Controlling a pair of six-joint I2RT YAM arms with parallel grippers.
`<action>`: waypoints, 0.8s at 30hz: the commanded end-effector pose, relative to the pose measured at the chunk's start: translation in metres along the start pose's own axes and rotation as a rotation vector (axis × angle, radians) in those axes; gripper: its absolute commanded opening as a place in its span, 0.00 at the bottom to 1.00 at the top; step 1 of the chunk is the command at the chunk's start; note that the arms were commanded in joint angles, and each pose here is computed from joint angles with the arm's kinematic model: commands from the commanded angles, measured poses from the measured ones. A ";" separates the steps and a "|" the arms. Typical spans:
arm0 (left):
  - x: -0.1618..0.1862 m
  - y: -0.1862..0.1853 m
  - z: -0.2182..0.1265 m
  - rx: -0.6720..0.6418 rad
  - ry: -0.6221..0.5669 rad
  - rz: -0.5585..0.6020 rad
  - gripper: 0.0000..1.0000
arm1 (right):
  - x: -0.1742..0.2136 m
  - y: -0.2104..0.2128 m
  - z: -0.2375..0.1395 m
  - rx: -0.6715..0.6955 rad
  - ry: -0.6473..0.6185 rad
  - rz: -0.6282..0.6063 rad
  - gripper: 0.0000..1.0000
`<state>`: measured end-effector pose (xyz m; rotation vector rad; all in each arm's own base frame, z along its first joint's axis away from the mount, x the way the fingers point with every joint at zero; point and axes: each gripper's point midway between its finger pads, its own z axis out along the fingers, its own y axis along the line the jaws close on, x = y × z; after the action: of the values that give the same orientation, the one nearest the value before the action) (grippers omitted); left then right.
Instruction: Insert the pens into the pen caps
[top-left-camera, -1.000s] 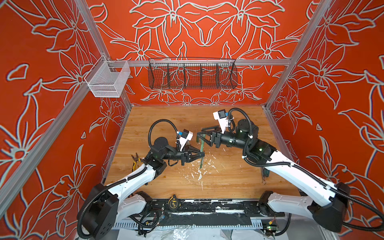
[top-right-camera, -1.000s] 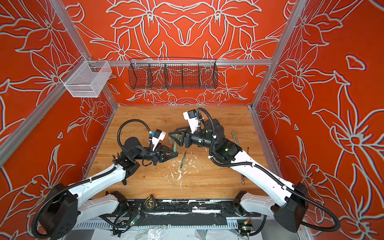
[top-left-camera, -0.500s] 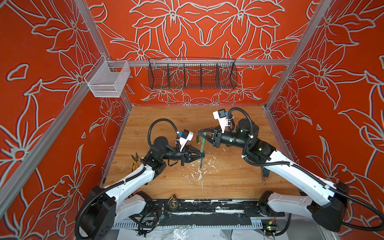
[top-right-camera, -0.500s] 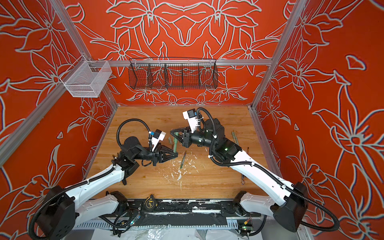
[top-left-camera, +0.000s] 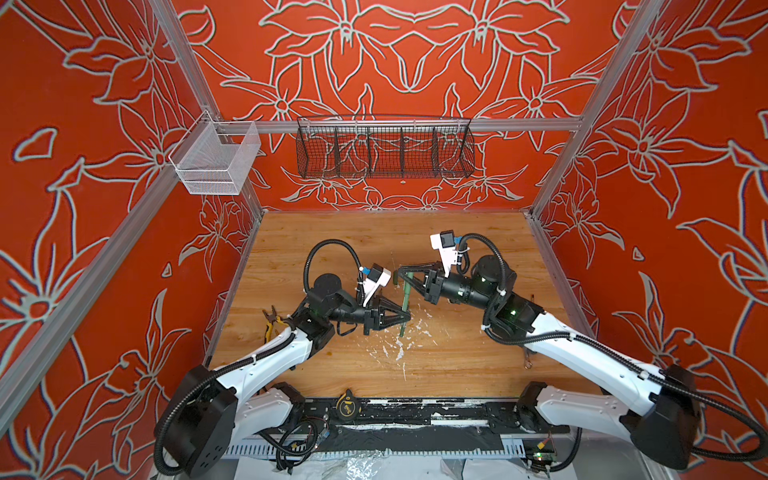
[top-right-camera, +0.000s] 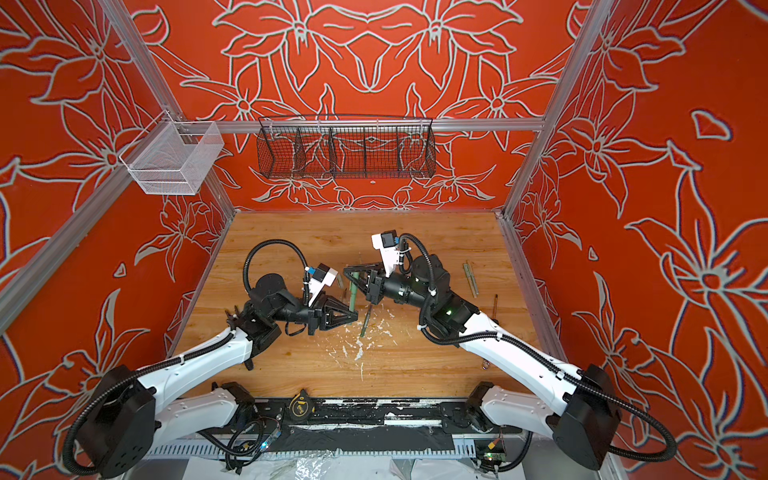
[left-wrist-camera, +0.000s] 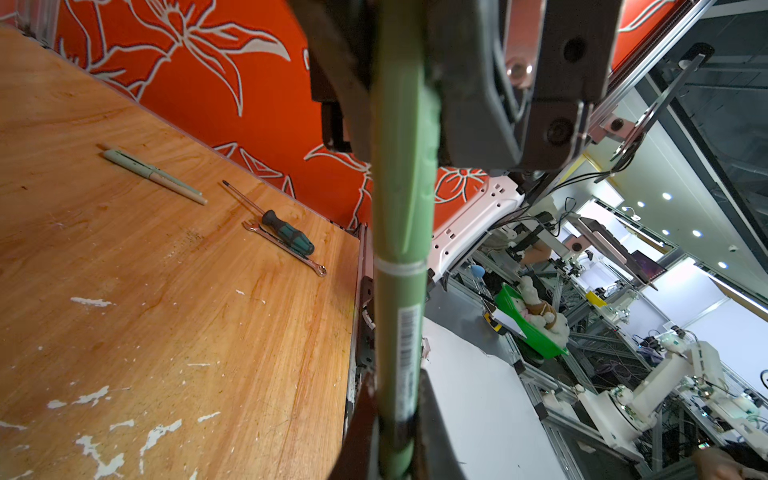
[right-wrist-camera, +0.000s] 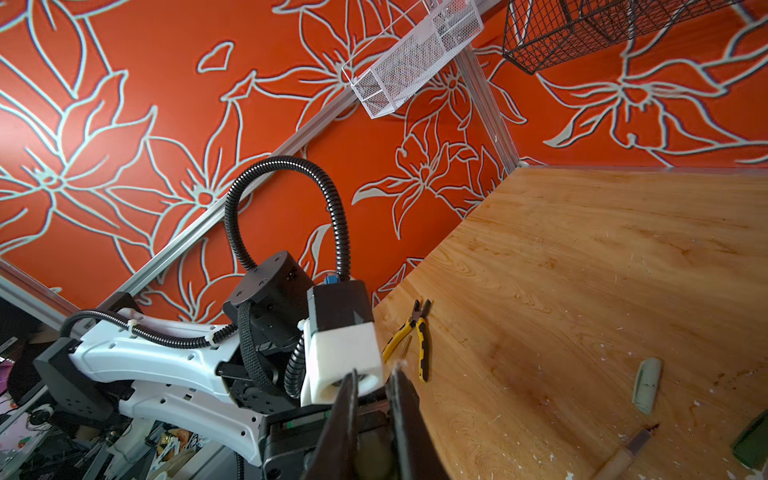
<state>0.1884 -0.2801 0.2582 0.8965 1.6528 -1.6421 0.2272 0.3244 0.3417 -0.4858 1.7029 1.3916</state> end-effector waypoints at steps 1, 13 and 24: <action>-0.040 -0.013 -0.001 0.008 -0.119 0.198 0.00 | 0.091 -0.019 0.002 0.033 0.231 0.143 0.00; -0.053 -0.012 -0.007 -0.003 -0.169 0.245 0.00 | 0.149 -0.046 -0.021 0.128 0.252 0.253 0.00; -0.072 -0.008 -0.012 0.023 -0.210 0.251 0.00 | 0.186 -0.037 -0.008 0.109 0.311 0.290 0.00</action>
<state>0.1769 -0.2793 0.2303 0.9520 1.7167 -1.7981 0.2228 0.3189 0.2954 -0.1827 1.6446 1.4212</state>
